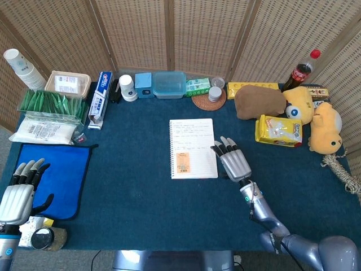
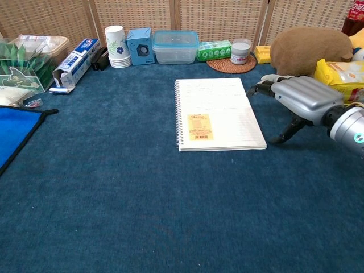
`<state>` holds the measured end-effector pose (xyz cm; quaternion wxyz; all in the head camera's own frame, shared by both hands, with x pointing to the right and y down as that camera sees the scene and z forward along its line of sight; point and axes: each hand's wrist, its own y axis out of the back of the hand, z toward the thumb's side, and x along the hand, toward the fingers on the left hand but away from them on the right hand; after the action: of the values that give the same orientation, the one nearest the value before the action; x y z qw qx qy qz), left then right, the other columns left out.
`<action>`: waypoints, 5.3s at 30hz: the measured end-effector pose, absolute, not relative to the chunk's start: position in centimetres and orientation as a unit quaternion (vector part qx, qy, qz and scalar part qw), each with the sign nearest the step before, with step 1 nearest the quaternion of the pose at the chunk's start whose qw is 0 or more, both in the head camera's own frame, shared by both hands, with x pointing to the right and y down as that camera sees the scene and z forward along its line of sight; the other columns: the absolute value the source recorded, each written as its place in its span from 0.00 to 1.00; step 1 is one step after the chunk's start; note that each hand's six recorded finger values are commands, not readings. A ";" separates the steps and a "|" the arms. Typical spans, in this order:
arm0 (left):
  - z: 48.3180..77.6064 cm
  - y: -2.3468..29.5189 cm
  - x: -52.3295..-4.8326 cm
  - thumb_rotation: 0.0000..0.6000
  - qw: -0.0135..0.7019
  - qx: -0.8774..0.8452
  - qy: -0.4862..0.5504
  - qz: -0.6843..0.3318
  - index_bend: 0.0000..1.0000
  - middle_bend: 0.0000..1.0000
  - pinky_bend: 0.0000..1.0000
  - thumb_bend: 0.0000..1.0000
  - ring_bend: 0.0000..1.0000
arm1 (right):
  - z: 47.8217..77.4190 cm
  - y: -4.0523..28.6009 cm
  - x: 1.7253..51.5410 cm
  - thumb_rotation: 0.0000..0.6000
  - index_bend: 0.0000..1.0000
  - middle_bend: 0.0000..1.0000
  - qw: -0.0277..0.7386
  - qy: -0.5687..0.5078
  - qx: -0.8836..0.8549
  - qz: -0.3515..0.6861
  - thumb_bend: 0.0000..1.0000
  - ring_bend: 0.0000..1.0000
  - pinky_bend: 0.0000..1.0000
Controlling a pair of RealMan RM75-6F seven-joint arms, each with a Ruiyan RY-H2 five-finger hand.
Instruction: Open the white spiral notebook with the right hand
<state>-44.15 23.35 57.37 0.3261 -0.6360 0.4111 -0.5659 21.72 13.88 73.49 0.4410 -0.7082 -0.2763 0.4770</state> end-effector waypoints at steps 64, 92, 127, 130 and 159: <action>56.9 24.6 -45.9 1.00 0.316 -0.629 0.430 -0.565 0.21 0.09 0.00 0.30 0.02 | 72.7 13.5 19.2 1.00 0.17 0.19 0.463 -0.270 -0.704 0.467 0.07 0.05 0.13; 56.1 26.5 -48.3 1.00 0.303 -0.614 0.455 -0.569 0.21 0.09 0.00 0.30 0.02 | 68.3 8.1 10.4 1.00 0.15 0.18 0.395 -0.398 -0.732 0.388 0.05 0.07 0.13; 54.9 30.6 -52.3 1.00 0.274 -0.585 0.483 -0.591 0.21 0.09 0.00 0.31 0.02 | 66.5 6.3 0.4 1.00 0.00 0.07 0.326 -0.411 -0.775 0.352 0.04 0.04 0.13; 54.8 30.8 -52.5 1.00 0.273 -0.584 0.483 -0.592 0.21 0.09 0.00 0.31 0.02 | 67.1 6.5 0.0 1.00 0.00 0.07 0.322 -0.408 -0.776 0.356 0.04 0.04 0.13; 56.7 27.9 -47.4 1.00 0.290 -0.632 0.430 -0.576 0.21 0.09 0.00 0.30 0.02 | 63.9 11.3 22.4 1.00 0.10 0.13 0.435 -0.388 -0.669 0.461 0.06 0.06 0.13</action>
<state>-47.45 27.91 56.70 0.2900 -0.6324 0.4297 -0.5756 22.43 11.33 63.86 0.4353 -0.6689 -0.3884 0.4607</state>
